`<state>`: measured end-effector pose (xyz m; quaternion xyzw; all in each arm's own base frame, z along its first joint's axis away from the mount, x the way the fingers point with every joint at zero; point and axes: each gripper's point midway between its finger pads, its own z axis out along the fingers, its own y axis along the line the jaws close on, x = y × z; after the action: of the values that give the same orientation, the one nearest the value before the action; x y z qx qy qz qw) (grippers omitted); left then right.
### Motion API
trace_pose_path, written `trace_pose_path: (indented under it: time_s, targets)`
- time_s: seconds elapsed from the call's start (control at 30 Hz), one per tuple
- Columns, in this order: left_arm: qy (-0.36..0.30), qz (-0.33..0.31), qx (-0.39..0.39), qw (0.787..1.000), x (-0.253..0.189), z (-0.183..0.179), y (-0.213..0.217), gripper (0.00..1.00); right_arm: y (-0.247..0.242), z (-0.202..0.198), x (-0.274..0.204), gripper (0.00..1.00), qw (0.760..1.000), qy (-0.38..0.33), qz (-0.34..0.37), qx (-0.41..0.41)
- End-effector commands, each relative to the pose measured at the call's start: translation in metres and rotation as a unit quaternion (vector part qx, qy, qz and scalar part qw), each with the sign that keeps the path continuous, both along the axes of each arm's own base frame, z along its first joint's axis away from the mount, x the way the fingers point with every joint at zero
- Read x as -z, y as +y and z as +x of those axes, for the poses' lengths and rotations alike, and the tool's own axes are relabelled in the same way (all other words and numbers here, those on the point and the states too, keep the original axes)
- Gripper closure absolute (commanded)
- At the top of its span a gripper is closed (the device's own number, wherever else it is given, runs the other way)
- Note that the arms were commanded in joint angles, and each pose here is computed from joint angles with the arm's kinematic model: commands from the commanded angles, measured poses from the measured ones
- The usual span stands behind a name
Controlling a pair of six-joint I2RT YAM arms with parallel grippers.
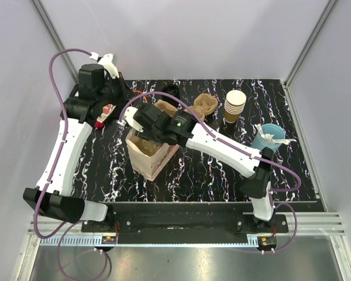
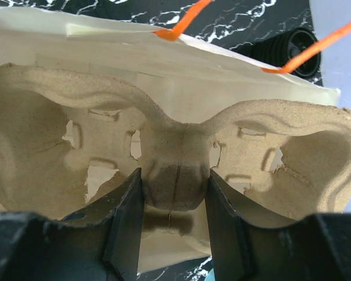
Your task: Pack the takeout coffee
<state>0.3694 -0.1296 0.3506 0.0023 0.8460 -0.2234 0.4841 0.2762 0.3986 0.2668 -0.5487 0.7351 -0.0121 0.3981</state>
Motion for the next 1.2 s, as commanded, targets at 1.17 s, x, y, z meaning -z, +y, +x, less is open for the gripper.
trace_pose_path:
  time_s: [1.17]
  targets:
    - [-0.032, -0.009, -0.01, 0.999, -0.014, -0.002, 0.009, 0.99, 0.025, -0.009, 0.046, 0.52, 0.99, 0.138, 0.036, -0.016]
